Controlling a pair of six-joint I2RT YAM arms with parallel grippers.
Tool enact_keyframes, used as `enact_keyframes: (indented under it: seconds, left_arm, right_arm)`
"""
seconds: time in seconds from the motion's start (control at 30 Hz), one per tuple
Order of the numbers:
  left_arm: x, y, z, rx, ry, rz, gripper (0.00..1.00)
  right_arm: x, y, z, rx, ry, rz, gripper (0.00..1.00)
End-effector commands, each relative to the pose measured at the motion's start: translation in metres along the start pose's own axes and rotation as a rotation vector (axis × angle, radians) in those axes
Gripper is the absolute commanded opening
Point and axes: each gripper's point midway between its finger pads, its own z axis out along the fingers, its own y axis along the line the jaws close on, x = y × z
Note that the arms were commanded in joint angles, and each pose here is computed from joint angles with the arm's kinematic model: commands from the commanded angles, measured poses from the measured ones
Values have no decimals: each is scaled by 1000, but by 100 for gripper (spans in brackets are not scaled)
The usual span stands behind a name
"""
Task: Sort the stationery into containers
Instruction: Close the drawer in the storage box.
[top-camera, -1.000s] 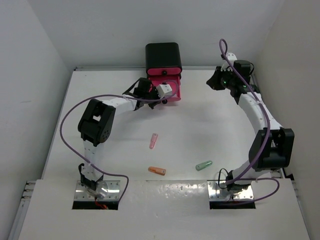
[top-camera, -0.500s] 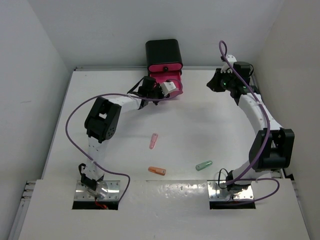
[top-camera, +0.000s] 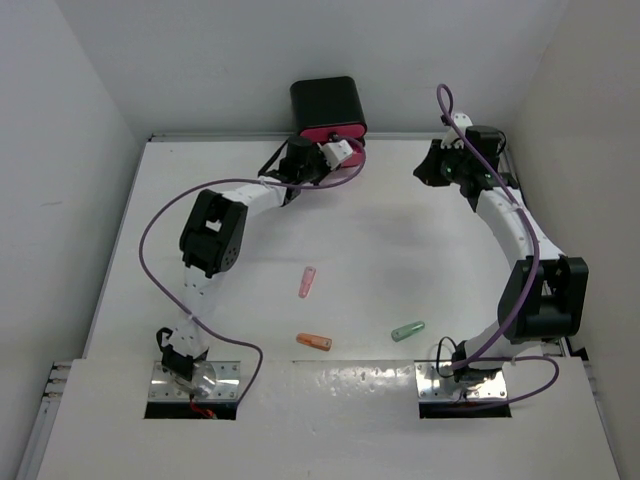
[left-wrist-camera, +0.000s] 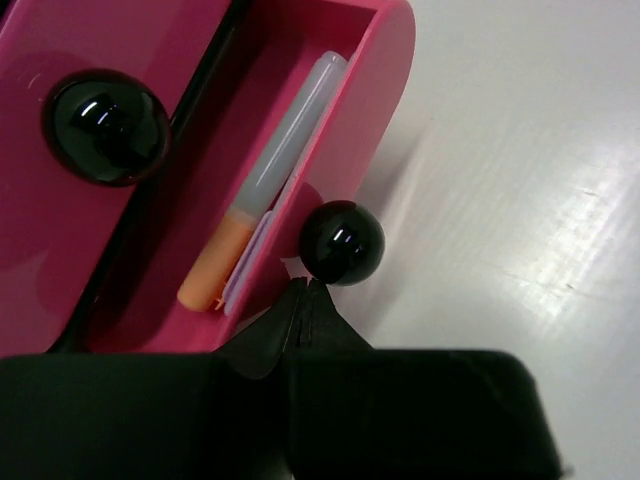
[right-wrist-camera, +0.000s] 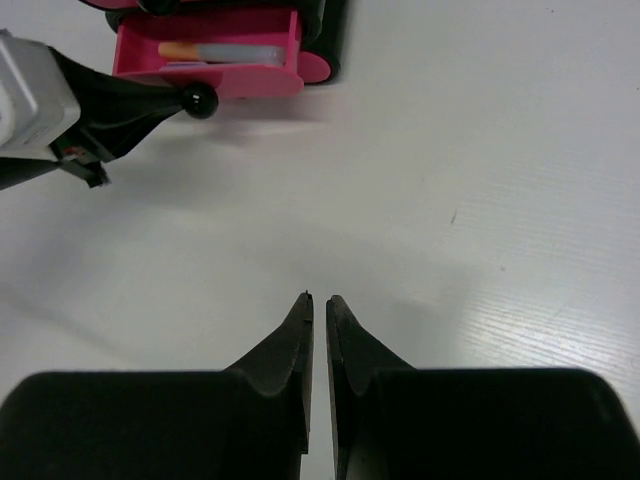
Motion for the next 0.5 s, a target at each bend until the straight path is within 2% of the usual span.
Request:
enact_keyframes:
  seconds: [0.0, 0.2, 0.47]
  left_arm:
    - [-11, 34, 12, -116, -47, 7, 0]
    - [-9, 66, 28, -245, -56, 31, 0]
    - [-22, 77, 24, -245, -112, 76, 0]
  right_arm:
    - [-5, 3, 1, -3, -19, -18, 8]
    - [-1, 0, 5, -1, -10, -9, 9]
    - [9, 4, 16, -23, 13, 34, 9]
